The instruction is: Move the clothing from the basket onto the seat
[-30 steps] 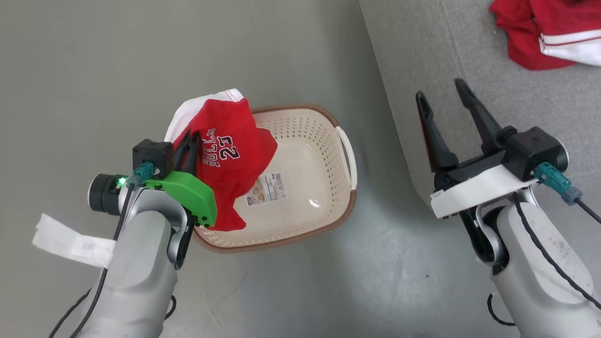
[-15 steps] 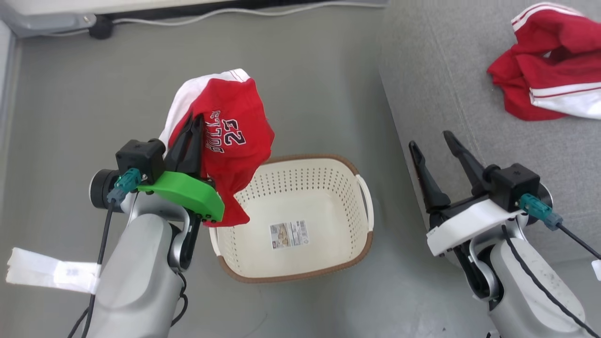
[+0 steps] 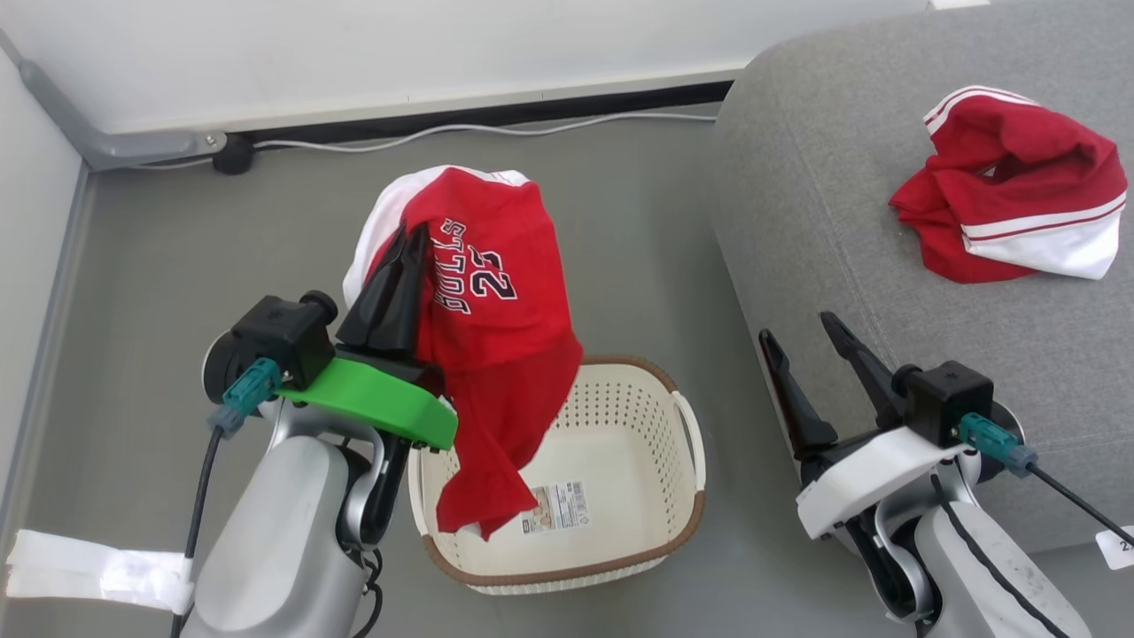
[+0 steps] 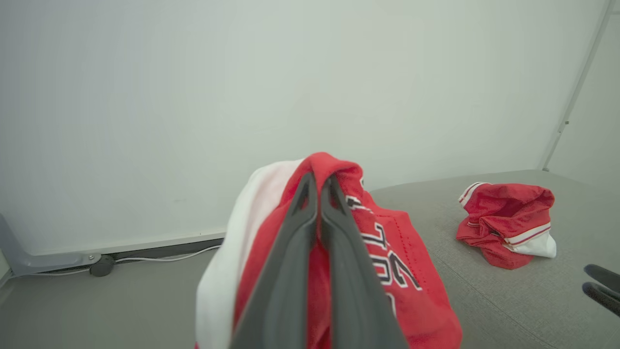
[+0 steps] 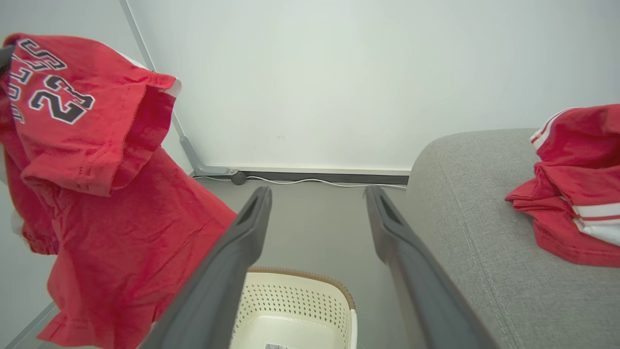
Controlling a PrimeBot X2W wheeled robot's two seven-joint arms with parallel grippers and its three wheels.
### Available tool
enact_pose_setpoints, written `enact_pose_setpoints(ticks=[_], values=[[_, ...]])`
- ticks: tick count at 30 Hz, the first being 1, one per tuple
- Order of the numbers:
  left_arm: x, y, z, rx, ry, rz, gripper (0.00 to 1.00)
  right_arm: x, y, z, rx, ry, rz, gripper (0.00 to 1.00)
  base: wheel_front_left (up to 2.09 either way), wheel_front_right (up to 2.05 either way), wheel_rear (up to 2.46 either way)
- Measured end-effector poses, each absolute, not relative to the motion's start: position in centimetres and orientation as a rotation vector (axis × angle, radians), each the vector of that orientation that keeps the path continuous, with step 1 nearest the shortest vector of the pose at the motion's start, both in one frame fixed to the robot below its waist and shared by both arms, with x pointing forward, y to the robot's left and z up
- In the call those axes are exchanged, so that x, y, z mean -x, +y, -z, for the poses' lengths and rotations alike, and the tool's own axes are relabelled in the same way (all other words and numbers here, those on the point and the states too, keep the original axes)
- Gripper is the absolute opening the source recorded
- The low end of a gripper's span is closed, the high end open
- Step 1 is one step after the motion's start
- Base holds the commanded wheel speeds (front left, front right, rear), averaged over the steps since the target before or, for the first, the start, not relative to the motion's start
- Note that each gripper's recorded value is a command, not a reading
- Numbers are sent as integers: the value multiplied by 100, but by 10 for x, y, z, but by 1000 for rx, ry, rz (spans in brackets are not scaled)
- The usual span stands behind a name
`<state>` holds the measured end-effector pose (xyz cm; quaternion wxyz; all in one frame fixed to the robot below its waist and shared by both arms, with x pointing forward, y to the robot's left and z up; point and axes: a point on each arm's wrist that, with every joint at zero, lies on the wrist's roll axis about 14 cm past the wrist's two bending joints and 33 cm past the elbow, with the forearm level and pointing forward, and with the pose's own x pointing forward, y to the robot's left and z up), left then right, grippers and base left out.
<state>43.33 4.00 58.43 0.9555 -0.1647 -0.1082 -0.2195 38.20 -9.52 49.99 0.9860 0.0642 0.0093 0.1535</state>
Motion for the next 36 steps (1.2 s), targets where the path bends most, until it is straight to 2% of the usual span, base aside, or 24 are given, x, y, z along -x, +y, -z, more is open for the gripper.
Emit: enact_pose_setpoints(ticks=[18,36], values=[[-372,2,-638,369,-368,615,0,-348,-95,-510,-147,3,-296,100,0,0,0],[-352,-10,-644,387,-369,663,0,-339,-96,-516,-157,-4,-283,100,0,0,0]])
